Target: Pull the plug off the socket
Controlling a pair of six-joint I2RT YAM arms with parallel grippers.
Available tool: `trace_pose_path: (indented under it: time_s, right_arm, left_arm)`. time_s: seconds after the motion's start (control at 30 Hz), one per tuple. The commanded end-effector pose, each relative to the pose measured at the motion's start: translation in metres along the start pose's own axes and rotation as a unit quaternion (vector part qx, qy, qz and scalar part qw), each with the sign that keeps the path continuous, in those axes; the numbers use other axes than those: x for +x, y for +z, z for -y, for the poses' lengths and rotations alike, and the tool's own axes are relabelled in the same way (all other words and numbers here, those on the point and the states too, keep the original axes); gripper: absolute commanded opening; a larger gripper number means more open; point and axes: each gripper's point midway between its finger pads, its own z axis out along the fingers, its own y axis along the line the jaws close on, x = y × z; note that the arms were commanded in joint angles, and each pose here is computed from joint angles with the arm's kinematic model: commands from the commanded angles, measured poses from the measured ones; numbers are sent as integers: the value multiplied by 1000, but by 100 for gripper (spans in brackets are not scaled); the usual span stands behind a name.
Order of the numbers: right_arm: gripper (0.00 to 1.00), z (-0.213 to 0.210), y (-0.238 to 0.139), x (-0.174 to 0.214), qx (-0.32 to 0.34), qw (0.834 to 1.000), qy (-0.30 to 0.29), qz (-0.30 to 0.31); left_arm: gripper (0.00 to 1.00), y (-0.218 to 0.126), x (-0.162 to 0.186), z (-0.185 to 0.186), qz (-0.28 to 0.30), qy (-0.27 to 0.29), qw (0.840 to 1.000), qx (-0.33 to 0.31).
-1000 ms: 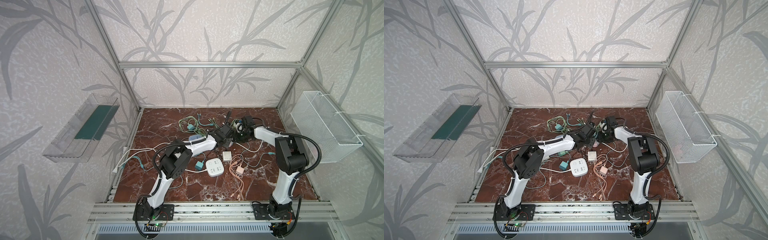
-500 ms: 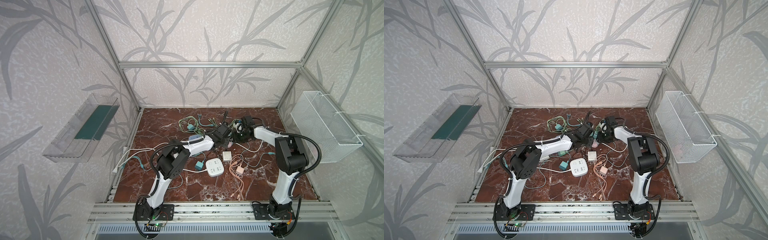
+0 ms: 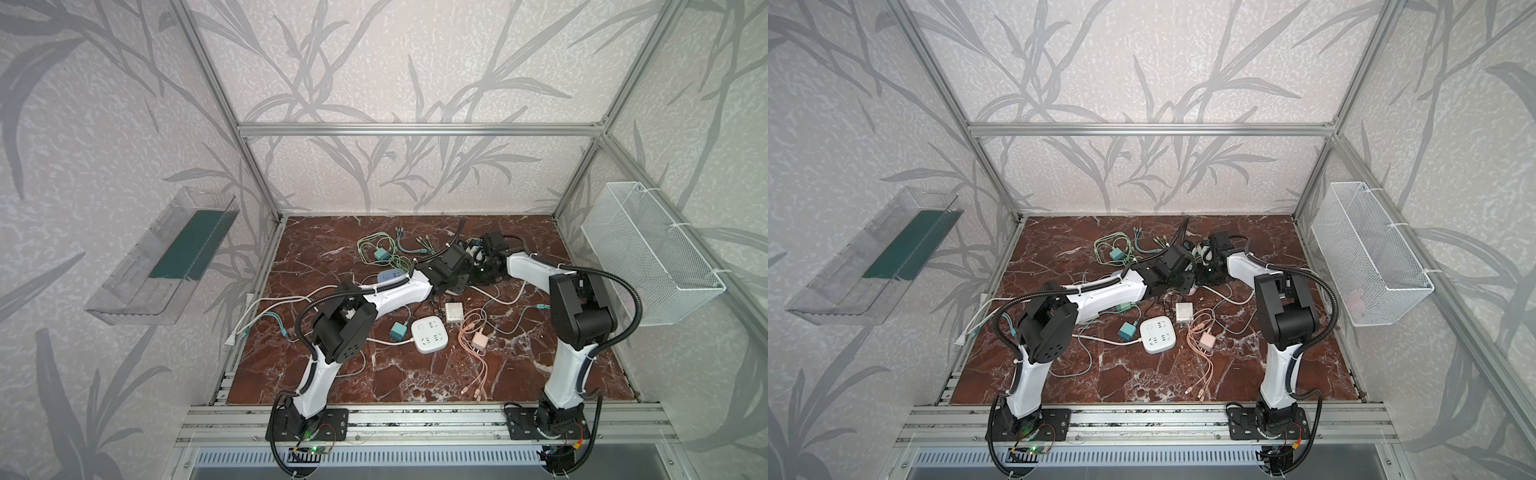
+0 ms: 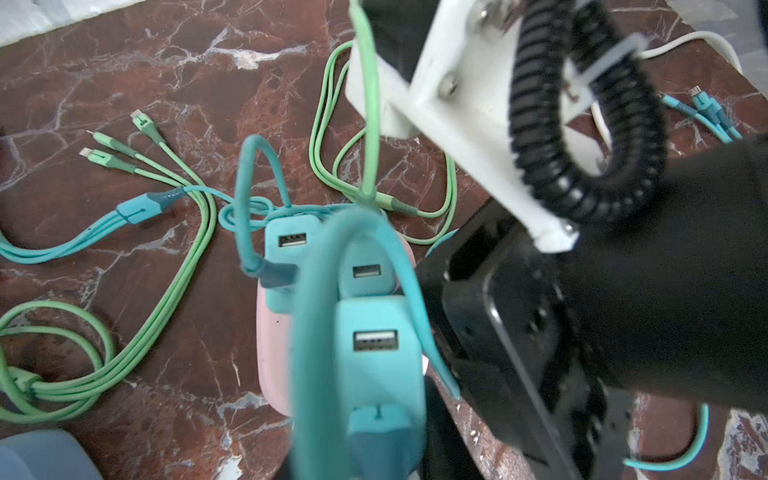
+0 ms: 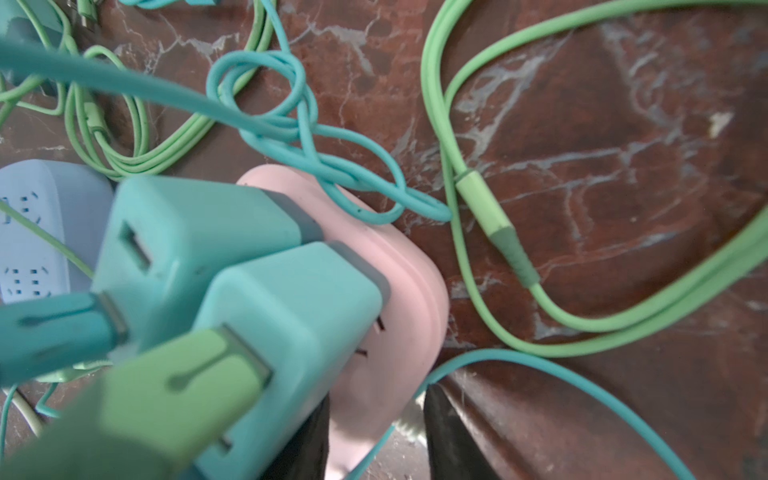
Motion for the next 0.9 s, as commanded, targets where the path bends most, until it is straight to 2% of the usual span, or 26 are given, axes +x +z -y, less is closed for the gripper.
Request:
trace_pose_path:
  time_s: [0.0, 0.23, 0.47, 0.87]
  right_arm:
    - [39, 20, 16, 34, 41, 997, 12, -61]
    - [42, 8, 7, 19, 12, 1000, 4, -26]
    - [53, -3, -7, 4, -25, 1000, 4, 17]
    - [60, -14, -38, -14, -54, 995, -14, 84]
  left_arm:
    - [13, -19, -25, -2, 30, 7, 999, -6]
    - [13, -32, -20, -10, 40, -3, 999, -14]
    - [13, -44, -13, -12, 58, -36, 998, 0]
    - [15, -43, 16, -15, 65, -85, 994, 36]
